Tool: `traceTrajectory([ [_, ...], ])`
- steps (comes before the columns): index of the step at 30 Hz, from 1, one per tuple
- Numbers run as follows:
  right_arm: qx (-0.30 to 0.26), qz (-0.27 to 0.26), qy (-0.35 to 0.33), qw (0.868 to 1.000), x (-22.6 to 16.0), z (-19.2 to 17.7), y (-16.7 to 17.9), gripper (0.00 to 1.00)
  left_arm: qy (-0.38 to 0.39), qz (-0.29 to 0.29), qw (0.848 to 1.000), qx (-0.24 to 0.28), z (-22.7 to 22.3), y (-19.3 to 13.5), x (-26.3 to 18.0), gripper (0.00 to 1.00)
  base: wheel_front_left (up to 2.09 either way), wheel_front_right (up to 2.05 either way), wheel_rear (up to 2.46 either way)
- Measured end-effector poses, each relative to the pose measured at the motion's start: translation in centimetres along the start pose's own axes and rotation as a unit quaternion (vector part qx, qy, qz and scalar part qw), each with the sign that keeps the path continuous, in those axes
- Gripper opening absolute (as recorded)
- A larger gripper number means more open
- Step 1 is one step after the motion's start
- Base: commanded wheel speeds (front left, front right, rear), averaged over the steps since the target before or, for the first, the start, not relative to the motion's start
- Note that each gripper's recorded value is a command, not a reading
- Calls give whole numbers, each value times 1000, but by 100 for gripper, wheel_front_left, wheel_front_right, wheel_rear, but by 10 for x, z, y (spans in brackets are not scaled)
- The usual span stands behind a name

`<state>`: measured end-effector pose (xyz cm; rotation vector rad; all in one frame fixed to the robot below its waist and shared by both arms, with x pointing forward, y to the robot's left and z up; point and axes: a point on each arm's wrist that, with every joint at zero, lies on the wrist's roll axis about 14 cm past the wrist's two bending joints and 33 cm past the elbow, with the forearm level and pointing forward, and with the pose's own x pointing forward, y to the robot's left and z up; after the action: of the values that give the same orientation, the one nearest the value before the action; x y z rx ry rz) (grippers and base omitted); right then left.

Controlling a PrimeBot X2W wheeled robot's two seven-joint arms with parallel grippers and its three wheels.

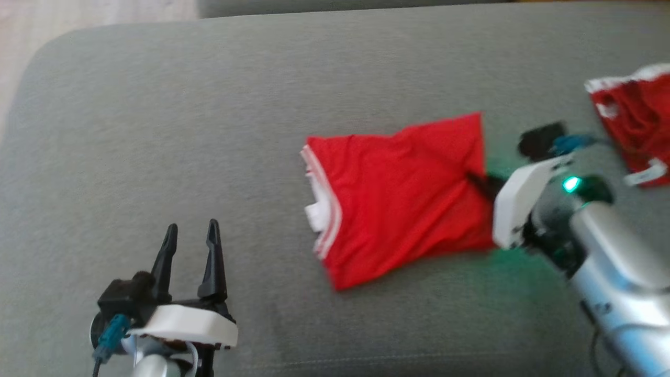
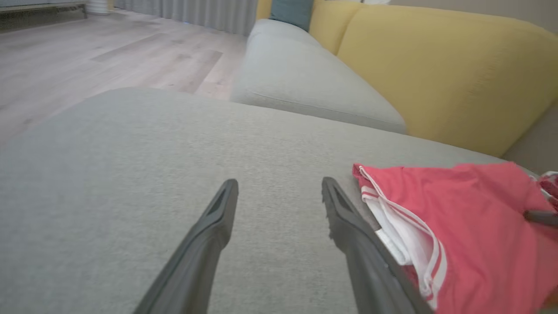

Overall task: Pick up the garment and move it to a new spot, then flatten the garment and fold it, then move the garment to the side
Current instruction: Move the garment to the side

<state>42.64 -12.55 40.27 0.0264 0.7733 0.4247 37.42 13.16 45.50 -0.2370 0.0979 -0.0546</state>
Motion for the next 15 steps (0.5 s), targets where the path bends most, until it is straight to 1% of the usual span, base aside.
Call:
traceTrajectory([
  [4,-2,-49,-30,998,-28,15,-40,0,3,-49,999,0,-3,-28,14,100,0,0,0],
  [9,16,-105,-42,993,-64,11,-79,0,6,-122,992,3,-9,-73,31,100,0,0,0],
  [12,31,-137,-59,988,-86,12,-99,0,12,-161,987,2,-16,-97,41,100,0,0,0],
  [15,47,-168,-64,983,-104,5,-117,0,17,-196,980,-2,-22,-121,50,100,0,0,0],
])
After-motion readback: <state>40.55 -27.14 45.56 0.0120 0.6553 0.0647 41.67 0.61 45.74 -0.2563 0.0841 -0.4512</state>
